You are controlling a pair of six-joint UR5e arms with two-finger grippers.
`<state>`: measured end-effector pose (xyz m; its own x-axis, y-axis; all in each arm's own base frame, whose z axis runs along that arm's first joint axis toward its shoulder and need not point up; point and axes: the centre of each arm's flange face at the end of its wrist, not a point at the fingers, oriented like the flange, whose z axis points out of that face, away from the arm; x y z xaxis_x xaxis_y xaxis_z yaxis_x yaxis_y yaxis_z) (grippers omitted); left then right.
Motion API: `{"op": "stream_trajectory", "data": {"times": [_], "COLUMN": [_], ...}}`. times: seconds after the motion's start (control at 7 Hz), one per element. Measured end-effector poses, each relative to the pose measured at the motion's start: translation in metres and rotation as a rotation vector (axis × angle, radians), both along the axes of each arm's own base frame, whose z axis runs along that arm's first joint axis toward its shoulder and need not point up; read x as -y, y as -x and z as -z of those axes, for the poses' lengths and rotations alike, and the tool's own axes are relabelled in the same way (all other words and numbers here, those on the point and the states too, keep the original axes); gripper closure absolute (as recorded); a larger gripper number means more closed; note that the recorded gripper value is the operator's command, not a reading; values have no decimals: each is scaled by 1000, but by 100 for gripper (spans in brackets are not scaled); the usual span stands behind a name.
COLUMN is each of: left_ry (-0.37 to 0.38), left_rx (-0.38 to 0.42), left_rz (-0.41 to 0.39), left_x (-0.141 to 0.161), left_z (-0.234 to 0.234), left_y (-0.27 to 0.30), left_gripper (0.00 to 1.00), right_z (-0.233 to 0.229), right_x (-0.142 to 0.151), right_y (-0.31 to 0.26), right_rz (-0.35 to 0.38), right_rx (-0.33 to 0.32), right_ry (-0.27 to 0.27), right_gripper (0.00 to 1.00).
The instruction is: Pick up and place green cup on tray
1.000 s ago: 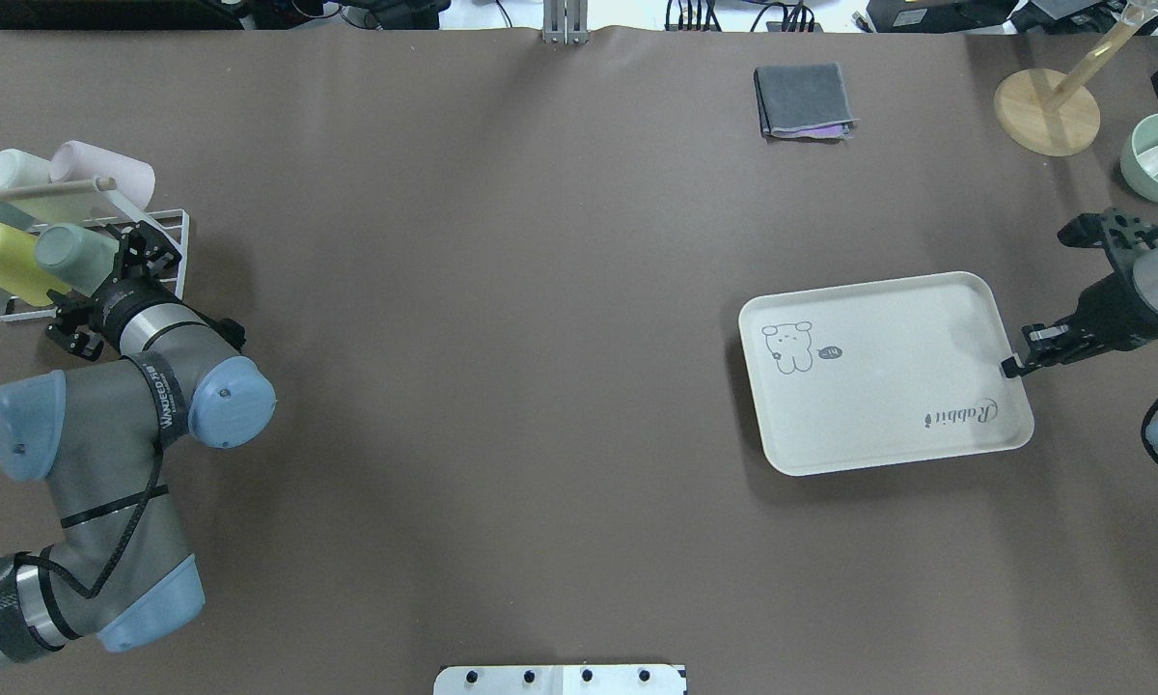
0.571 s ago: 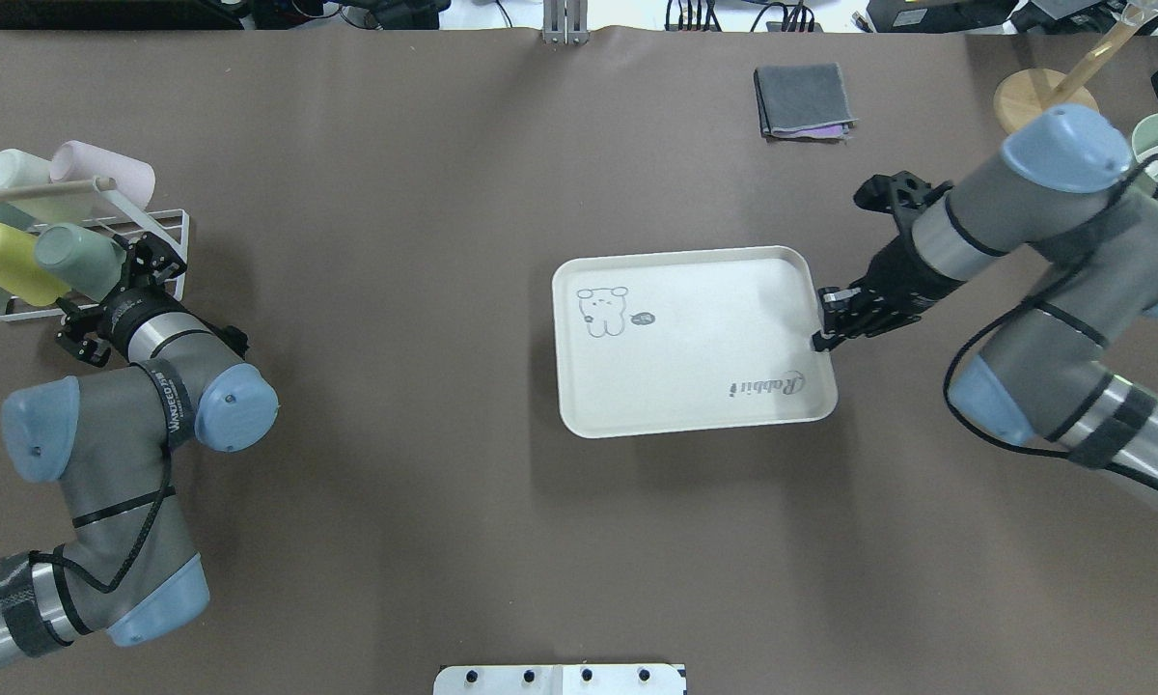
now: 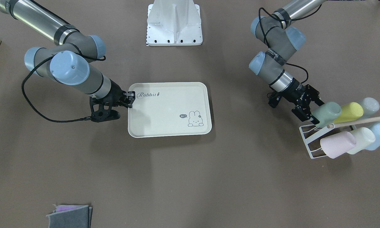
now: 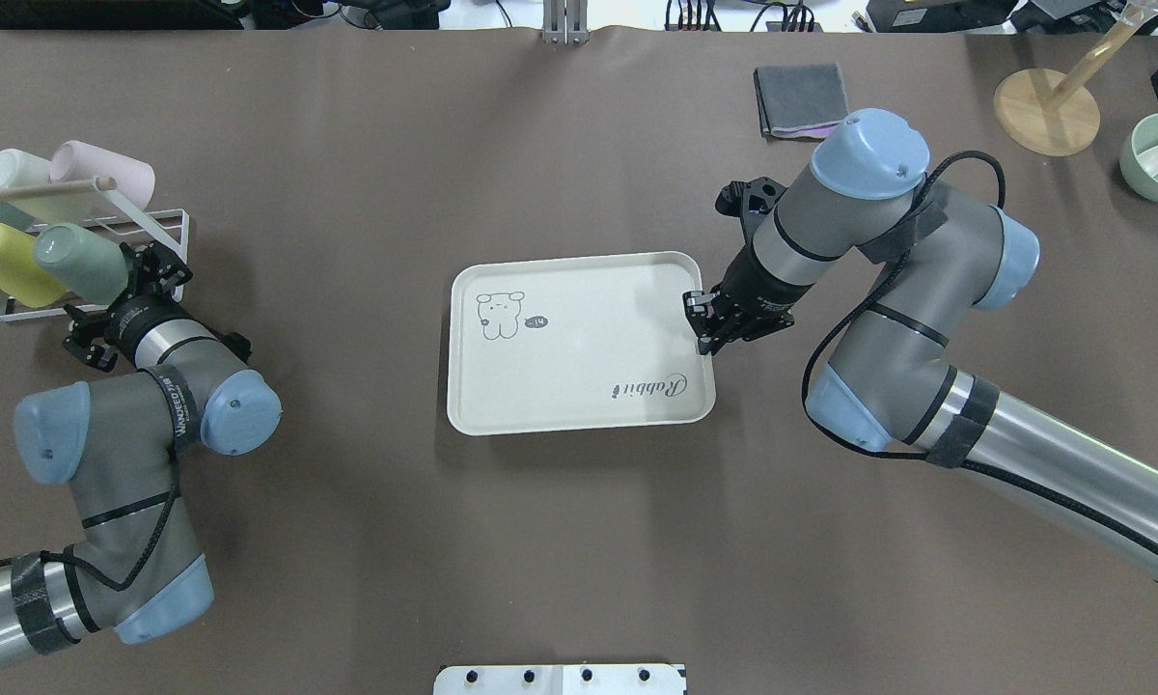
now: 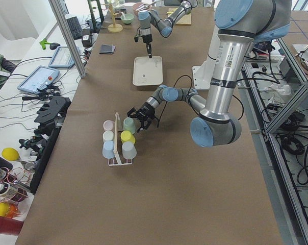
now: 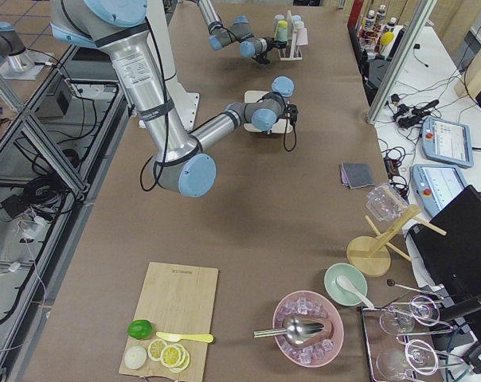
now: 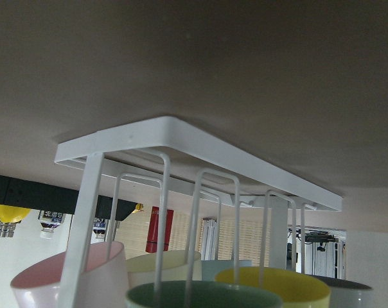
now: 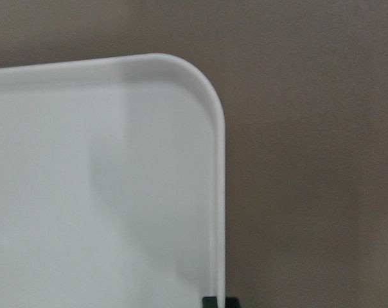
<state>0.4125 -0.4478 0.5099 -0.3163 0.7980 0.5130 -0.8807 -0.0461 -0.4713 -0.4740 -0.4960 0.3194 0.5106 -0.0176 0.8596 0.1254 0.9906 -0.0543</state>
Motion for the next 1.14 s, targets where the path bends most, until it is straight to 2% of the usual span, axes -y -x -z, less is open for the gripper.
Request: {"op": "stream_trajectory", "data": {"times": [0.14, 0.43, 0.71, 0.86, 1.0, 1.14], "left_ry": [1, 0, -2, -3, -5, -11], "left_rx": [1, 1, -3, -6, -9, -10], "left_rz": [0, 0, 0, 0, 0, 1], "left_x": [0, 1, 1, 1, 1, 2], "left_z": [-1, 0, 2, 4, 5, 8], "left_y": [0, -1, -2, -3, -2, -2], "left_gripper": [6, 31, 37, 37, 37, 37], "right_z": [7, 16, 15, 14, 12, 7], "right_x": [-2, -11, -18, -20, -22, -24], "right_y": [10, 22, 23, 23, 24, 20], "right_rz": [2, 19, 27, 24, 19, 2], "right_rx": [1, 10, 13, 11, 6, -4], "right_ry": [-7, -20, -24, -24, -21, -7], "right_gripper": [100, 100, 100, 64, 34, 31]}}
